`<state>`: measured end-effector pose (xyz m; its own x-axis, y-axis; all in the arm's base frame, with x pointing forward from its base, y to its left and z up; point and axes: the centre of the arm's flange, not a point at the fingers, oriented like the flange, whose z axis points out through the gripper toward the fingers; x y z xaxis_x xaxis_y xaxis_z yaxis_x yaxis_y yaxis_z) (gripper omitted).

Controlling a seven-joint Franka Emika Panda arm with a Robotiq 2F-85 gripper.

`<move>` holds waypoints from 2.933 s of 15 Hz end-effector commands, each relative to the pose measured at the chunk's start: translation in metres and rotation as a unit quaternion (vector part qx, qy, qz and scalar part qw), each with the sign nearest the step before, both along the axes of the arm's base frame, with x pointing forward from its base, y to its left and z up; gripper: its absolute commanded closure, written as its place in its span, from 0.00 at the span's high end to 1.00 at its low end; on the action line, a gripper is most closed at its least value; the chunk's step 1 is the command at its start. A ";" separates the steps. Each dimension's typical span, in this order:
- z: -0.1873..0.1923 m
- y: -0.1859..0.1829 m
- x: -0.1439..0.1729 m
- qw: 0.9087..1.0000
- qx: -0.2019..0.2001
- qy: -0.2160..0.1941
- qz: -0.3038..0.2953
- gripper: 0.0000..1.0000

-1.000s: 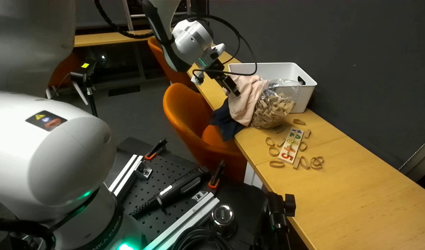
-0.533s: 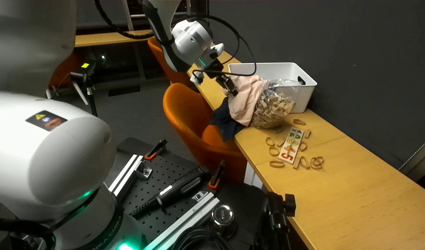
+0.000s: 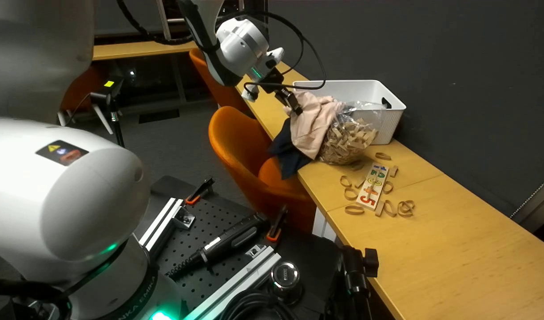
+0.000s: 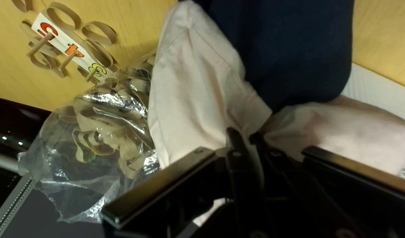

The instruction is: Put the peach and blue shirts in the basket

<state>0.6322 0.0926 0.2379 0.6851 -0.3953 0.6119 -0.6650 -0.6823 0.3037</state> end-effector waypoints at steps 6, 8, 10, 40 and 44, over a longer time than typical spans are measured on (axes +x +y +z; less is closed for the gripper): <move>0.135 -0.038 0.047 0.998 -0.026 -0.041 -0.031 0.02; 0.164 -0.059 0.058 0.998 -0.023 -0.046 -0.047 0.02; 0.192 -0.084 0.067 0.997 -0.016 -0.048 -0.066 0.02; 0.147 0.017 0.116 0.990 0.119 0.009 -0.069 0.85; 0.143 0.038 0.051 0.981 0.118 0.049 -0.147 1.00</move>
<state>0.7523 0.1189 0.3767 0.6115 -0.6344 0.4728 -0.7761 -0.5971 0.2026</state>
